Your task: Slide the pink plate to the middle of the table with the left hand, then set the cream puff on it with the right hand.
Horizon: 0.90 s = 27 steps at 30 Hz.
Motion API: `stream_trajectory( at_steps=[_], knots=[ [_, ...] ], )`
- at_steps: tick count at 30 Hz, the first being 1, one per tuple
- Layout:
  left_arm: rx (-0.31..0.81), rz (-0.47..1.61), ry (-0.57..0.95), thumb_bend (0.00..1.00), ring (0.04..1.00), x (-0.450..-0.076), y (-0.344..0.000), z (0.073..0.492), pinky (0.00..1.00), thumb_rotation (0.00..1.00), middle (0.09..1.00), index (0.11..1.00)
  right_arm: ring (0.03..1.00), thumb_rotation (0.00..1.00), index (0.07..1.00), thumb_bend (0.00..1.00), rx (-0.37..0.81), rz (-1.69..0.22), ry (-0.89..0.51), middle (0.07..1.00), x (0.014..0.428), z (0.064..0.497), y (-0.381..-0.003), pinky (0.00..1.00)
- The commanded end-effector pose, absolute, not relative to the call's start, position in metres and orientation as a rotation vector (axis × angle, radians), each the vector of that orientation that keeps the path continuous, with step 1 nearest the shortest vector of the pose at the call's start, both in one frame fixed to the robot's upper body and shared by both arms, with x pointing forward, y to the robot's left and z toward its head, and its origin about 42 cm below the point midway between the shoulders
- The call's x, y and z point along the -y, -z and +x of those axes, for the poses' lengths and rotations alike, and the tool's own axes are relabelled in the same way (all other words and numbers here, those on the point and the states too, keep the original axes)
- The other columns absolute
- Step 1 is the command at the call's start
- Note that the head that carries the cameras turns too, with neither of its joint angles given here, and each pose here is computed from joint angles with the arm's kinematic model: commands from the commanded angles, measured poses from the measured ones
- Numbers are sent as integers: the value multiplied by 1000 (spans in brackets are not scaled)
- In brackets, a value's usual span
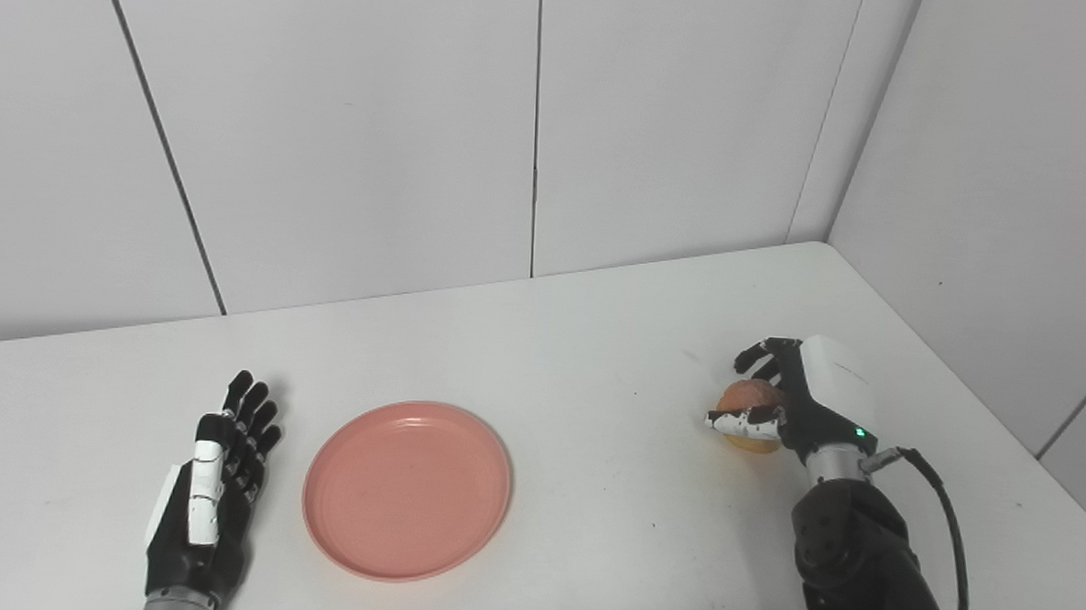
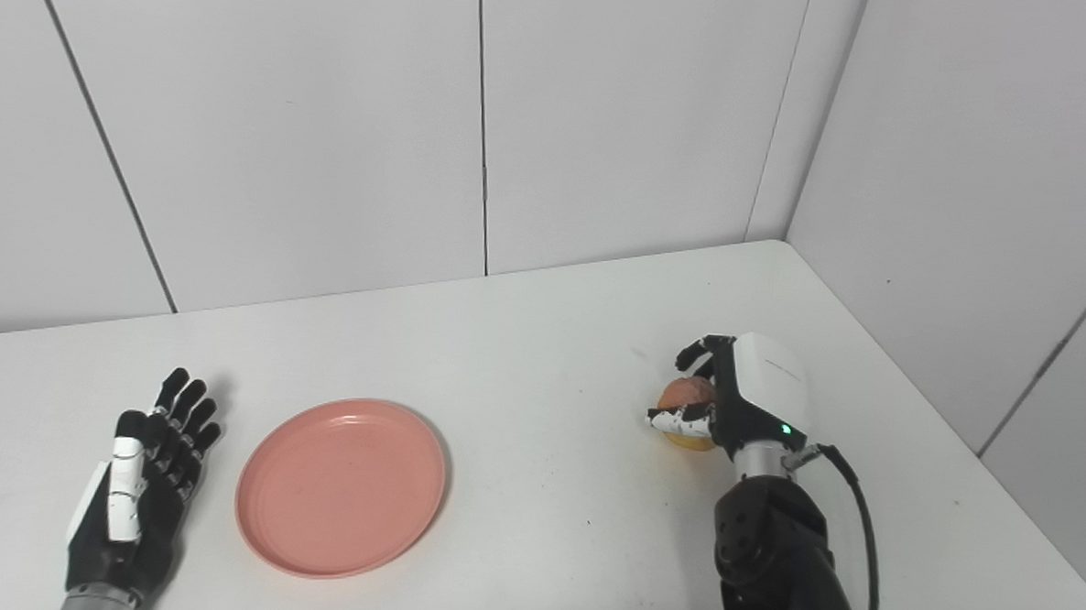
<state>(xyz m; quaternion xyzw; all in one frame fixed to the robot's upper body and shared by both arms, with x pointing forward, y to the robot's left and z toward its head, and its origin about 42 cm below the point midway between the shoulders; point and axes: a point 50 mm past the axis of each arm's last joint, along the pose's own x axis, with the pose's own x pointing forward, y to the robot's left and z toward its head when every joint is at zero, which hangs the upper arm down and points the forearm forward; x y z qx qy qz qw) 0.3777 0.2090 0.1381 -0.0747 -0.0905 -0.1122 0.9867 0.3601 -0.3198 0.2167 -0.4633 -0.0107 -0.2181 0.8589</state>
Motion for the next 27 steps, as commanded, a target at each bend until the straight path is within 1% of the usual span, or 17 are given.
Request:
stream_trajectory(
  at_steps=[1, 4, 5, 6, 7, 10, 13, 16, 22, 27],
  knots=[
    [124, -170, 220, 681, 1000, -198, -117, 362, 1000, 1000, 1000, 1000, 344, 0, 515, 505, 208, -955, 508, 450, 324, 356, -243, 156],
    [129, -144, 218, 679, 1000, -188, -118, 358, 1000, 1000, 1000, 1000, 345, 0, 526, 503, 276, -905, 494, 469, 324, 349, -251, 180],
    [129, -141, 219, 682, 1000, -184, -117, 357, 1000, 1000, 1000, 1000, 394, 0, 516, 508, 300, -891, 489, 462, 323, 347, -254, 184],
    [127, -142, 222, 690, 1000, -179, -117, 356, 1000, 1000, 1000, 1000, 424, 0, 518, 509, 327, -881, 482, 440, 323, 344, -256, 181],
    [124, -142, 225, 701, 1000, -175, -117, 355, 1000, 1000, 1000, 1000, 438, 0, 518, 510, 357, -876, 472, 441, 322, 342, -257, 182],
    [106, -127, 214, 711, 1000, -163, -118, 351, 1000, 1000, 1000, 1000, 444, 0, 494, 512, 403, -859, 420, 475, 319, 335, -262, 183],
    [109, -137, 188, 681, 1000, -151, -117, 350, 1000, 1000, 1000, 1000, 443, 0, 486, 514, 434, -843, 360, 485, 310, 331, -265, 138],
    [117, -137, 158, 680, 1000, -143, -115, 352, 1000, 1000, 1000, 1000, 443, 0, 466, 514, 474, -814, 301, 499, 299, 330, -267, 127],
    [152, -128, 109, 691, 1000, -132, -112, 351, 1000, 1000, 1000, 1000, 443, 0, 456, 513, 578, -779, 165, 511, 276, 332, -266, 136],
    [162, -100, 92, 718, 1000, -128, -110, 350, 1000, 967, 1000, 997, 443, 0, 461, 513, 597, -732, 65, 506, 253, 339, -266, 142]
  ],
)
